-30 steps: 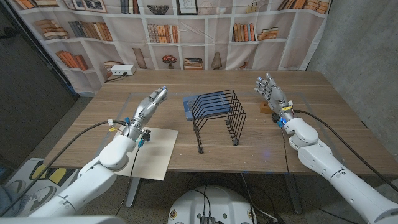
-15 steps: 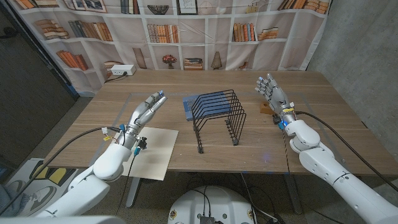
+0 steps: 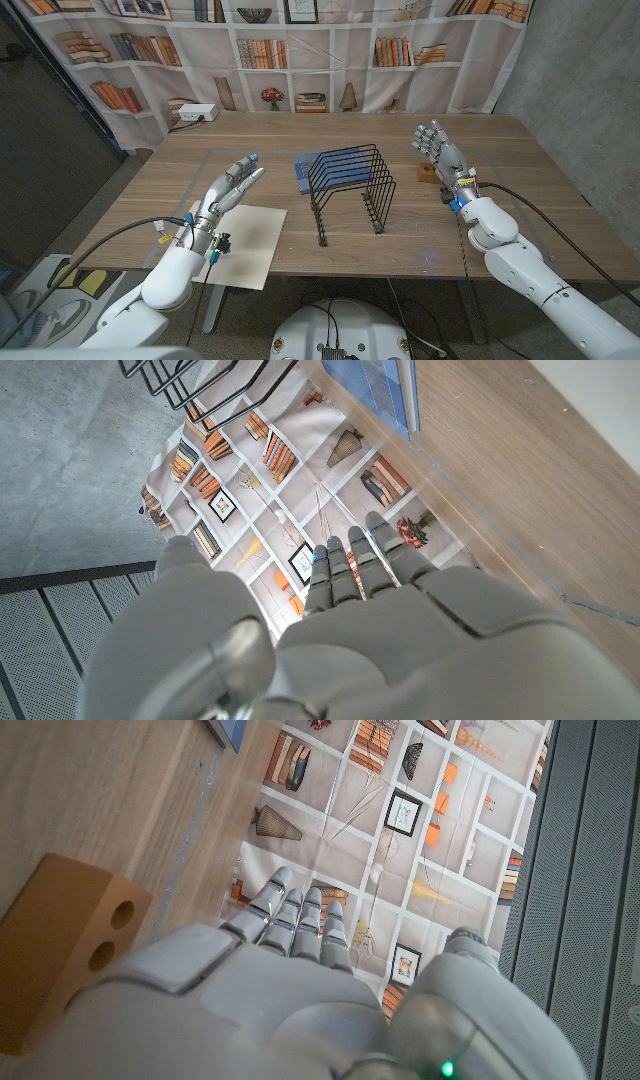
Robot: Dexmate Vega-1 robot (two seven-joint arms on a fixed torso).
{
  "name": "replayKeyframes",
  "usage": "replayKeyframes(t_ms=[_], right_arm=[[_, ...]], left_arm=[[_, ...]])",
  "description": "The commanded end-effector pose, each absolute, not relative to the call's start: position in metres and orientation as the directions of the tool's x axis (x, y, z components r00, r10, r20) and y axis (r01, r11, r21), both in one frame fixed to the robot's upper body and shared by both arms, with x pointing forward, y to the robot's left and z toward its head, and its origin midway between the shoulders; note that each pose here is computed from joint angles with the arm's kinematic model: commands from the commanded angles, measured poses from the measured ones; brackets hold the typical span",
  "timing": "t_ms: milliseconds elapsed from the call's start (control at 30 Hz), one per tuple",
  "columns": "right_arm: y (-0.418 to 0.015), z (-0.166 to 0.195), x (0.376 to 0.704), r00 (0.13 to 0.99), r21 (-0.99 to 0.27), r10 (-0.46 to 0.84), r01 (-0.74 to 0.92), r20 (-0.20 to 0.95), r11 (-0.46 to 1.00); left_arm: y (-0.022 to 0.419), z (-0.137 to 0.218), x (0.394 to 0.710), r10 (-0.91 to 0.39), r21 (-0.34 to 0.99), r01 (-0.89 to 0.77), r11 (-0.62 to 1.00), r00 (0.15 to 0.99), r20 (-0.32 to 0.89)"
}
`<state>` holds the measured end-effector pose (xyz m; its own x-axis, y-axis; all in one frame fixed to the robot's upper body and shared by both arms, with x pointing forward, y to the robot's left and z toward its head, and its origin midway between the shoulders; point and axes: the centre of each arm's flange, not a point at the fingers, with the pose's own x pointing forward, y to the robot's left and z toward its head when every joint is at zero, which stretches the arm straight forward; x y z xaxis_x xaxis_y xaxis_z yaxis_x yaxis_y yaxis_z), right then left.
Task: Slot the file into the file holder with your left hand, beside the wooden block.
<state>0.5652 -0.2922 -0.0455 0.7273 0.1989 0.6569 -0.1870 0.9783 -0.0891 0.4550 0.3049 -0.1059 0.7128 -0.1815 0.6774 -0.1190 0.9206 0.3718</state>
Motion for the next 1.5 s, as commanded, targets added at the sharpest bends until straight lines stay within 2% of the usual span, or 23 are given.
replayKeyframes(t_ms=[33,933,1333,1500], right_arm=[[-0.295,-0.049,0.555,0.727,-0.092,0.188,-0.170,0.660,0.981],[-0.287,-0.054,0.541,0.726,-0.111,0.198,-0.166,0.658,0.980],[-0.303,-0.043,0.557,0.726,-0.108,0.220,-0.198,0.651,0.974],[-0.307,-0.039,0.561,0.705,-0.140,0.229,-0.182,0.671,0.973]], left_arm=[[0.311,-0.118,0.425,-0.137,0.418,-0.205,0.885,0.744,0.654],[0.313,-0.149,0.384,0.000,0.497,-0.481,0.722,0.718,0.696],[0.288,-0.154,0.361,0.069,0.565,-0.586,0.581,0.727,0.683],[0.282,-0.160,0.365,0.054,0.620,-0.596,0.510,0.742,0.668]])
